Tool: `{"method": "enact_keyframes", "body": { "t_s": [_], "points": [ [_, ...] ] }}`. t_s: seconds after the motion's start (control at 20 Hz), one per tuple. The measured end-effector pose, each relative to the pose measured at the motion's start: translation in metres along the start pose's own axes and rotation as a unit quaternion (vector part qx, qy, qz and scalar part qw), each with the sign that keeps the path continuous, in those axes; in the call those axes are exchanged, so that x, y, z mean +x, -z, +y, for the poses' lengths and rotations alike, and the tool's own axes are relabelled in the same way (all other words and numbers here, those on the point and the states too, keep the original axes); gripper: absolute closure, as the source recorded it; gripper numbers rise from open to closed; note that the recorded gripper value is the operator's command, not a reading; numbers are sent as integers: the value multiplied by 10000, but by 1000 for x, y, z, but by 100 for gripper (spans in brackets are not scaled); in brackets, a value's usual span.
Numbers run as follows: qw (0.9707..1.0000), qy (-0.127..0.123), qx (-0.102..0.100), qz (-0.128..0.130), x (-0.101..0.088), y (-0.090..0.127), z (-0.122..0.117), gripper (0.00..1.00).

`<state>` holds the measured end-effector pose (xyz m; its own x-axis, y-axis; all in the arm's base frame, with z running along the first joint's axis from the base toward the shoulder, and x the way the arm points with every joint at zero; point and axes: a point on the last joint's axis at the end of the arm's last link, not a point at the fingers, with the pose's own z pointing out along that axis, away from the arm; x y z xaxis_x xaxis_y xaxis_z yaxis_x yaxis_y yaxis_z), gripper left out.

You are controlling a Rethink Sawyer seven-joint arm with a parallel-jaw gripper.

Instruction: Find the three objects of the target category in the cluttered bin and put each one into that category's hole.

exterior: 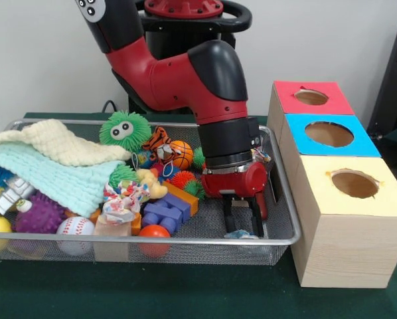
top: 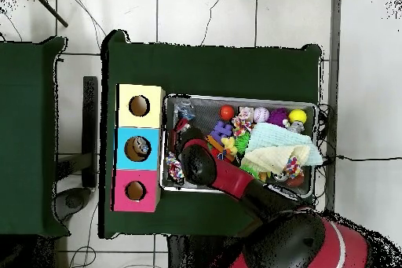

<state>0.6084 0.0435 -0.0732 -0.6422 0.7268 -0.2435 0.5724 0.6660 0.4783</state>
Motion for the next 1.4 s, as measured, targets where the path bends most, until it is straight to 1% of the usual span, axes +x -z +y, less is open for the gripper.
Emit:
{"method": "enact_keyframes", "body": {
  "t_s": [0.25,1.4],
  "points": [
    [10000,-59,-2,-16,0,0,0,0],
    [10000,-92,-3,-20,-2,3,-1,0]
  ]
}}
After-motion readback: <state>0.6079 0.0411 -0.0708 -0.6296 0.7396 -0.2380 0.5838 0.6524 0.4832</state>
